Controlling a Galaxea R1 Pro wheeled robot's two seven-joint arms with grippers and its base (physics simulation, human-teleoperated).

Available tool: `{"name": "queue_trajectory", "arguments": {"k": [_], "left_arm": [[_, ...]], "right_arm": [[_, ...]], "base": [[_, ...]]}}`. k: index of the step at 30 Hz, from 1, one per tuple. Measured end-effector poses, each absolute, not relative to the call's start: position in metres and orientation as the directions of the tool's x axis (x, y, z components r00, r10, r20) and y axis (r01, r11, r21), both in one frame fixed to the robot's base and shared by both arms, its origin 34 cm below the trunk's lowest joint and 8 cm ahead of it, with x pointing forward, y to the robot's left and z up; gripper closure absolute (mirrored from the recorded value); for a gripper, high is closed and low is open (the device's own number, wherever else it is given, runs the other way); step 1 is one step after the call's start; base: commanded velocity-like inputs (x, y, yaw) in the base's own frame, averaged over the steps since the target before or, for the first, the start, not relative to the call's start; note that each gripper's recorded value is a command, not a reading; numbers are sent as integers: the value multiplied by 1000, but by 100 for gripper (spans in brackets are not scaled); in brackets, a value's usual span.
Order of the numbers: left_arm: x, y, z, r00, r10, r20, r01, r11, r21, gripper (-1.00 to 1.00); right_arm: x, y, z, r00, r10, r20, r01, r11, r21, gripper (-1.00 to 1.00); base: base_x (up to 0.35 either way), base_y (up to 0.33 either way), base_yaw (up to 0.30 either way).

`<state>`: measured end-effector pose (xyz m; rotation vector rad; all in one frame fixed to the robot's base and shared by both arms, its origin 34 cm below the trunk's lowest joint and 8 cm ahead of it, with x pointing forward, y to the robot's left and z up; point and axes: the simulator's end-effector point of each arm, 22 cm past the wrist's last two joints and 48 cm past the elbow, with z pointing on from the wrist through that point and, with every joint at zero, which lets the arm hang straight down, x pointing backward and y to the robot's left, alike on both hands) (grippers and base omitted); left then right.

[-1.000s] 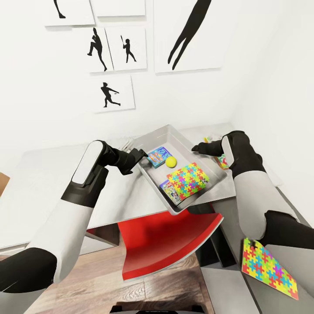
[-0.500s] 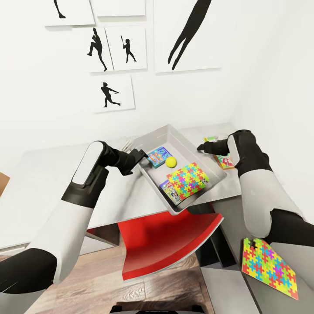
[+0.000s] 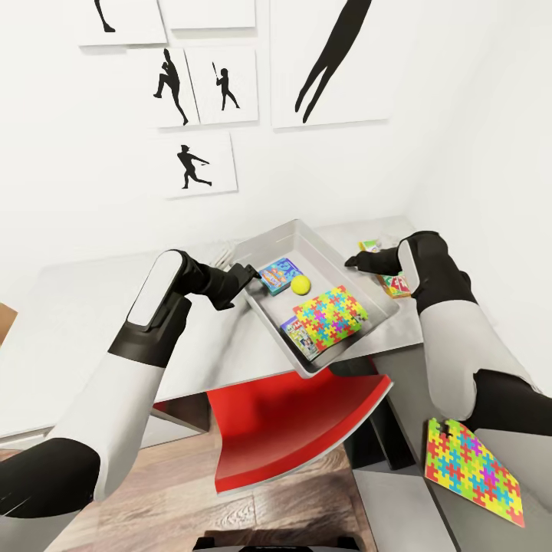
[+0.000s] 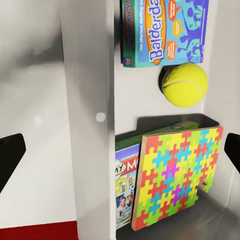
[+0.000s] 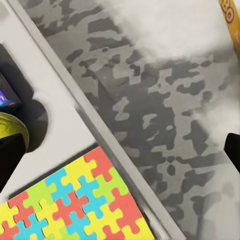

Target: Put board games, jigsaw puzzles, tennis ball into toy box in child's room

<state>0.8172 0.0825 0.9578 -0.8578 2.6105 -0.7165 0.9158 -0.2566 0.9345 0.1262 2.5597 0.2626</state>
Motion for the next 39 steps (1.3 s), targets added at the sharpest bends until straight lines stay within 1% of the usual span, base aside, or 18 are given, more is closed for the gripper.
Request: {"name": "queue_trajectory", "arguments": {"k": [19,39], "left_arm": [[821,75,941,-780,-617,-108,-463,684,-563,-100],[808,68,909,-788,-614,-48,-494,677,-545,-100]], "right_arm": [[912,-251,928,-847,144,-511,34,975,219,-100],[905,-247,903,-858,136,-495,30,976,216,-100]], "base": [[0,0,0],[0,0,0]]}}
